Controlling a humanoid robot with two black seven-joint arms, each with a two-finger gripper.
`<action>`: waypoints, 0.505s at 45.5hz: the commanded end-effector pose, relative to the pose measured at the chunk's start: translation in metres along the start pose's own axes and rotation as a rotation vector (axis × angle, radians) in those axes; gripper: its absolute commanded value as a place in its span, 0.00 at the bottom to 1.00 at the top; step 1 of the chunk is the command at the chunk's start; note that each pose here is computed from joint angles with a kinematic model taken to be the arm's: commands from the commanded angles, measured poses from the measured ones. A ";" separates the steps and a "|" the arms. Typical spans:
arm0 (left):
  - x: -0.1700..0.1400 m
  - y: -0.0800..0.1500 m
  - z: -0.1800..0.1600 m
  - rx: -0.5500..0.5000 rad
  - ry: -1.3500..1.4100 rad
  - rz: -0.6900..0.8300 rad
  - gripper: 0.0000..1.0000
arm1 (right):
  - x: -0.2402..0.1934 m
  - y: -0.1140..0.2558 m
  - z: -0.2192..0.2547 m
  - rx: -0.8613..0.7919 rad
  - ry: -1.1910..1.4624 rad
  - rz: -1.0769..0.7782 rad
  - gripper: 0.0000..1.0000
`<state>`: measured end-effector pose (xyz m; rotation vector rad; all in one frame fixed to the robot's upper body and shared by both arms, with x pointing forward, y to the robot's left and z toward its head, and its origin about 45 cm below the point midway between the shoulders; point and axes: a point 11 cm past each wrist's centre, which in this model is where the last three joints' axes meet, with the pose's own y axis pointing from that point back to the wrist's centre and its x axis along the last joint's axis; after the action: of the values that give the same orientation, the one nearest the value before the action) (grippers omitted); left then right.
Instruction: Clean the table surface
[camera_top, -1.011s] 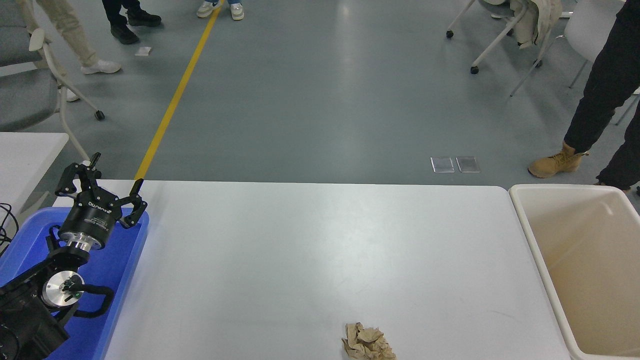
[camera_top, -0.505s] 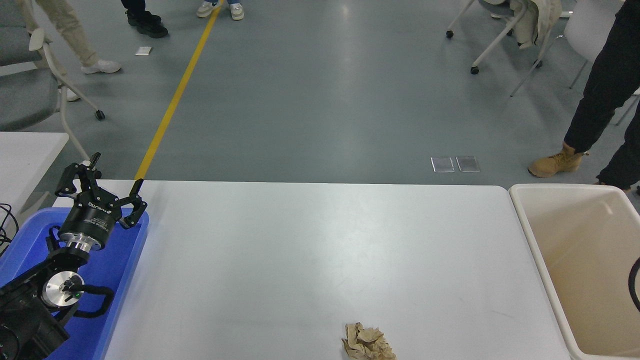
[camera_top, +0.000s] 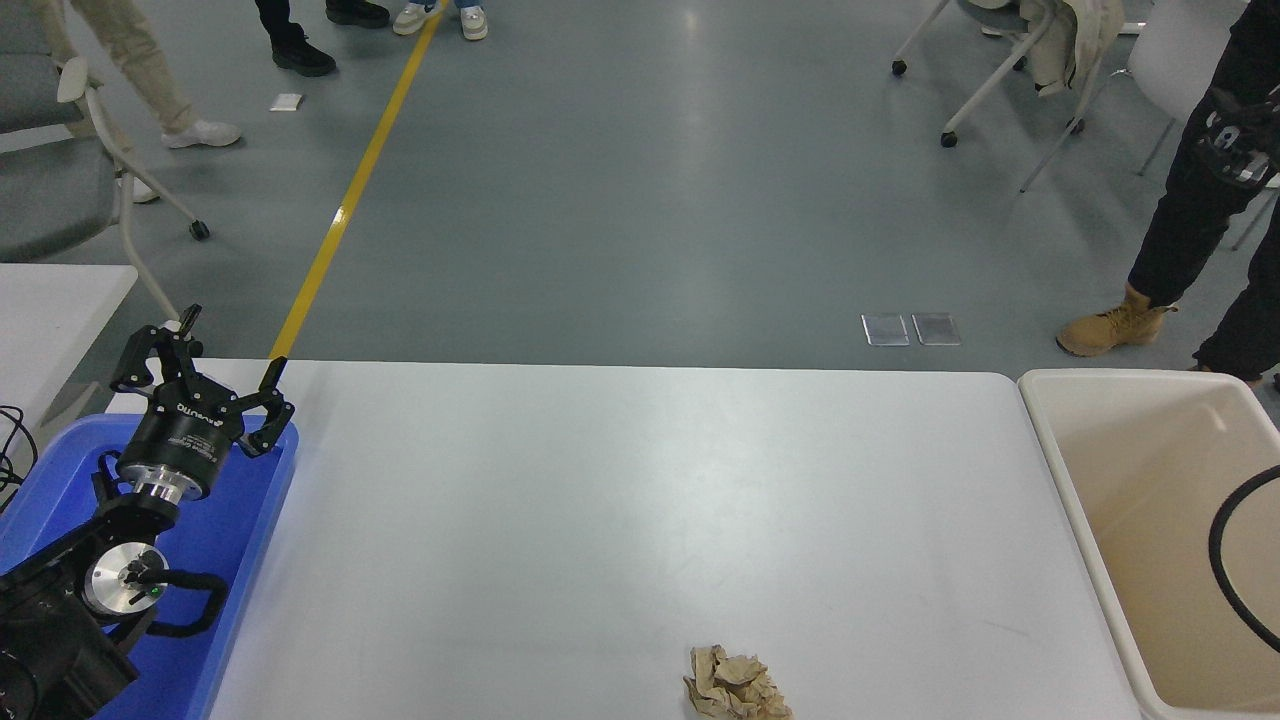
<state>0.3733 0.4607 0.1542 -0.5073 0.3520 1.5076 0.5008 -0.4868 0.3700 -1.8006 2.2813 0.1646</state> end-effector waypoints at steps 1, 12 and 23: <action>0.000 0.000 0.000 0.000 -0.001 0.001 1.00 | -0.001 0.010 0.045 -0.038 -0.011 -0.013 0.99; 0.000 0.000 0.000 0.000 0.000 0.000 1.00 | 0.010 0.022 0.077 -0.085 0.012 -0.002 0.99; 0.000 0.000 0.000 0.000 0.001 -0.001 1.00 | 0.018 0.037 0.115 -0.152 0.046 0.001 0.99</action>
<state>0.3733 0.4606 0.1542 -0.5074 0.3521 1.5075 0.4856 -0.4744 0.2916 -1.8548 2.3227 0.2553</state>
